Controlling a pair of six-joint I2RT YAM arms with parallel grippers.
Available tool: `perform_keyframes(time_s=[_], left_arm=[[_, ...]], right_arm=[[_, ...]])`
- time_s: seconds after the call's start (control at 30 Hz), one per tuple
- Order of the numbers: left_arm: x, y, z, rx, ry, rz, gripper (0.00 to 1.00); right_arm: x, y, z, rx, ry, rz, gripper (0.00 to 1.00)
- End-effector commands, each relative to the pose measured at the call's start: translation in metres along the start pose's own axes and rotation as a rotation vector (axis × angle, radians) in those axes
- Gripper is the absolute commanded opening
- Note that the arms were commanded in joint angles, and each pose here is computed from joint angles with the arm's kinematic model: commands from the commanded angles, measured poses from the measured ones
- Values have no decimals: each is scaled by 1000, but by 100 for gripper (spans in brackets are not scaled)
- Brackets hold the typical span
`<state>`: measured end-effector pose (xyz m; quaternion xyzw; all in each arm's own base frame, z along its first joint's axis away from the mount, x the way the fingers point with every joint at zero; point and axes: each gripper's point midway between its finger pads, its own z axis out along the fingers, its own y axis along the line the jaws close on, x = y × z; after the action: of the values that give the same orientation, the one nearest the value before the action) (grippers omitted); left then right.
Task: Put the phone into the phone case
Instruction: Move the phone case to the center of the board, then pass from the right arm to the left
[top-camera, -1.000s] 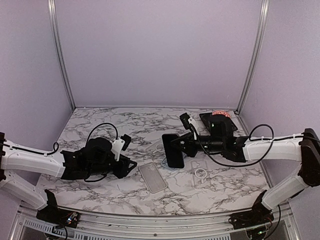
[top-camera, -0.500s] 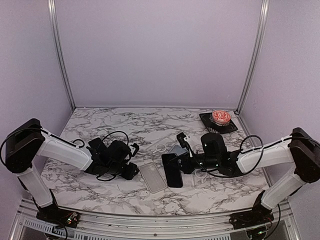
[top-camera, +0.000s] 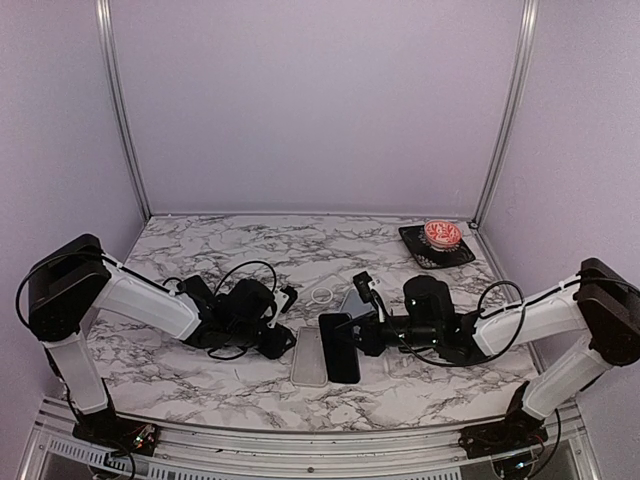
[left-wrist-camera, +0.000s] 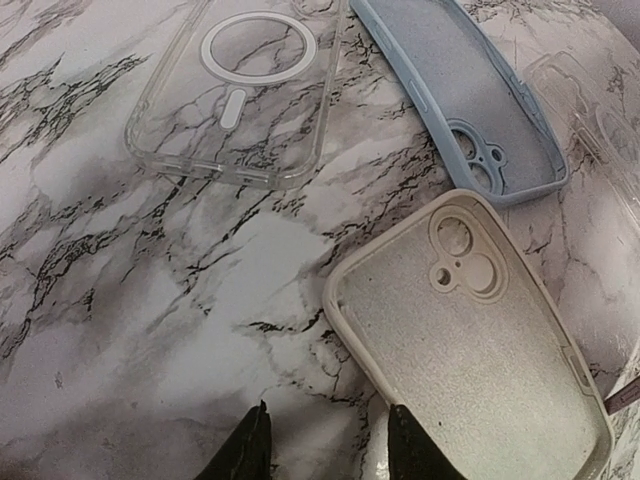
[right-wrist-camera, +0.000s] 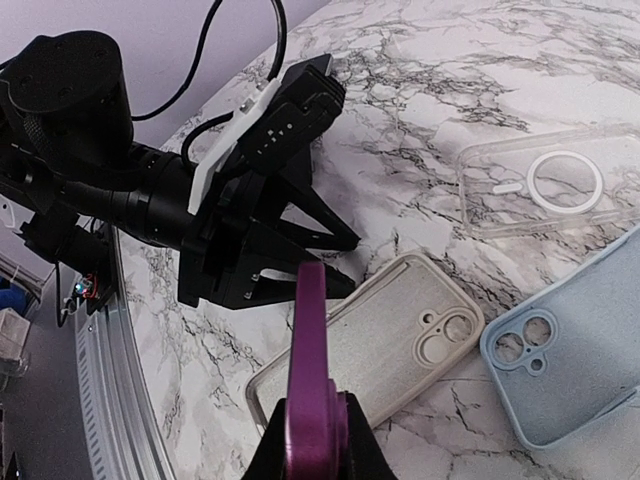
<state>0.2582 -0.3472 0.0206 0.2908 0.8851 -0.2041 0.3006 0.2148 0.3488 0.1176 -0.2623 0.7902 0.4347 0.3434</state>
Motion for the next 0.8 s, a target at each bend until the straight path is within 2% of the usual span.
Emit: perform_keyframes(time_s=[0.0, 0.1, 0.17, 0.23, 0.33, 0.37, 0.43, 0.5, 0.6, 0.77], left_arm=[[19, -5, 0, 33, 63, 35, 38], [10, -1, -13, 2, 43, 44, 37], [-8, -4, -37, 11, -52, 55, 37], [-22, -19, -64, 97, -152, 111, 40], [-37, -63, -117, 337, -387, 244, 60], [-48, -77, -140, 410, -519, 276, 70], [-48, -92, -167, 490, -649, 329, 83], [-51, -100, -174, 512, -677, 359, 87], [-55, -108, -172, 540, -672, 375, 88], [-60, -114, -169, 565, -663, 375, 80]], right_arm=[[-44, 29, -8, -74, -128, -102, 0], [-70, 54, -23, -149, -220, -227, 0], [-88, 75, -37, -212, -297, -316, 0], [-101, 91, -46, -256, -343, -385, 0], [-117, 114, -60, -340, -438, -476, 0], [-120, 121, -66, -371, -478, -495, 0], [-127, 139, -79, -441, -561, -534, 0], [-126, 155, -85, -500, -605, -580, 0], [-117, 171, -81, -557, -596, -636, 0], [-109, 175, -75, -598, -561, -647, 0]])
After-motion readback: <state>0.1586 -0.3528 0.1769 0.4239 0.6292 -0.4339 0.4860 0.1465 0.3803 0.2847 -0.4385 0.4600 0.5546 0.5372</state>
